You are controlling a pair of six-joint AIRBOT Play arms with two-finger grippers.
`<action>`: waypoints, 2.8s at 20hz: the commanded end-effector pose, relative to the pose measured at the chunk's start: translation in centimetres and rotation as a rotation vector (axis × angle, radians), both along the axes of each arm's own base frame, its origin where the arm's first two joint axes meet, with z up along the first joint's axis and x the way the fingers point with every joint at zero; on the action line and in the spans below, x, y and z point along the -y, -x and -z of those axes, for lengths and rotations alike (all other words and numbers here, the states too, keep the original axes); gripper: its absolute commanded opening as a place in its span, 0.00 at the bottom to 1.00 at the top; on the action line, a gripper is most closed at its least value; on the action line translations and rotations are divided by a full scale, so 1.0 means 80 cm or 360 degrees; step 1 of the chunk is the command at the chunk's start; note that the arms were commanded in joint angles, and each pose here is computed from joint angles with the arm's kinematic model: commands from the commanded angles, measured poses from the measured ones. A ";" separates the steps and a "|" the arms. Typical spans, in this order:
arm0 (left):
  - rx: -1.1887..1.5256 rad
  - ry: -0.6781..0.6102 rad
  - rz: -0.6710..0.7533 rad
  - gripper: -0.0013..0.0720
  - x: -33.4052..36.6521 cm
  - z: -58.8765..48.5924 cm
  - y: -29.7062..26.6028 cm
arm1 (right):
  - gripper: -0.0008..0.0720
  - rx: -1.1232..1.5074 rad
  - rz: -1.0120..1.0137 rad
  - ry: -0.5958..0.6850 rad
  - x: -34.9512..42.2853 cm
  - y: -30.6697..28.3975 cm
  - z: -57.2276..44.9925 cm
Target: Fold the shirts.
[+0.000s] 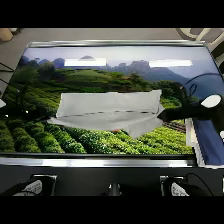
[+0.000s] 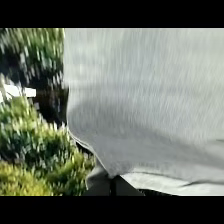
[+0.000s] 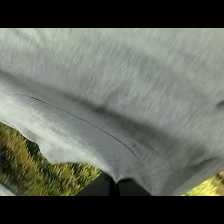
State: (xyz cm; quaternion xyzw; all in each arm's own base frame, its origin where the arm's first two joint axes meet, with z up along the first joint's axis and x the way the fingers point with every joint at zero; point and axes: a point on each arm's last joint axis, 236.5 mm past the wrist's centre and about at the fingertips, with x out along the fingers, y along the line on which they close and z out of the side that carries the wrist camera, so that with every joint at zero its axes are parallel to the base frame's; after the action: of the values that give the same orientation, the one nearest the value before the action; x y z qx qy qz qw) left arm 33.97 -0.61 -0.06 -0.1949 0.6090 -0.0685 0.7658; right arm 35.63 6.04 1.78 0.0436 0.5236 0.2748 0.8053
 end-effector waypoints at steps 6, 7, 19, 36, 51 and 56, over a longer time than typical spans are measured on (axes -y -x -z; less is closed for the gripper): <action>0.0090 0.0236 -0.0154 0.05 -0.001 -0.001 -0.144 | 0.03 0.0247 0.0336 -0.0205 0.017 -0.191 0.009; 0.0080 0.0275 -0.0155 0.05 0.005 0.006 -0.156 | 0.03 0.0234 0.0355 -0.0201 0.015 -0.198 0.025; 0.0076 0.0282 -0.0234 0.84 -0.021 0.010 -0.180 | 1.00 -0.0130 0.0231 0.0091 0.101 -0.146 0.099; 0.0534 0.0227 0.0225 0.61 0.129 -0.153 -0.146 | 0.03 -0.0243 0.0228 -0.0698 -0.050 -0.170 0.078; -0.0187 0.0918 0.0403 0.05 0.555 0.107 -0.022 | 0.03 0.0109 -0.0168 -0.0434 -0.098 -0.002 -0.207; 0.0021 0.0873 0.0475 0.05 0.530 0.068 -0.053 | 0.03 0.0119 -0.0134 -0.0359 -0.094 -0.006 -0.201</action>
State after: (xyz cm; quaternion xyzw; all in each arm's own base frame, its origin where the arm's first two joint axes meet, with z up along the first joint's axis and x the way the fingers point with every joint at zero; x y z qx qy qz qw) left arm 36.96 -43.93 -7.04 -0.3167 0.6089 -0.3317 0.6473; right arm 35.95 13.74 17.84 0.1095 0.4600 0.3835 0.7933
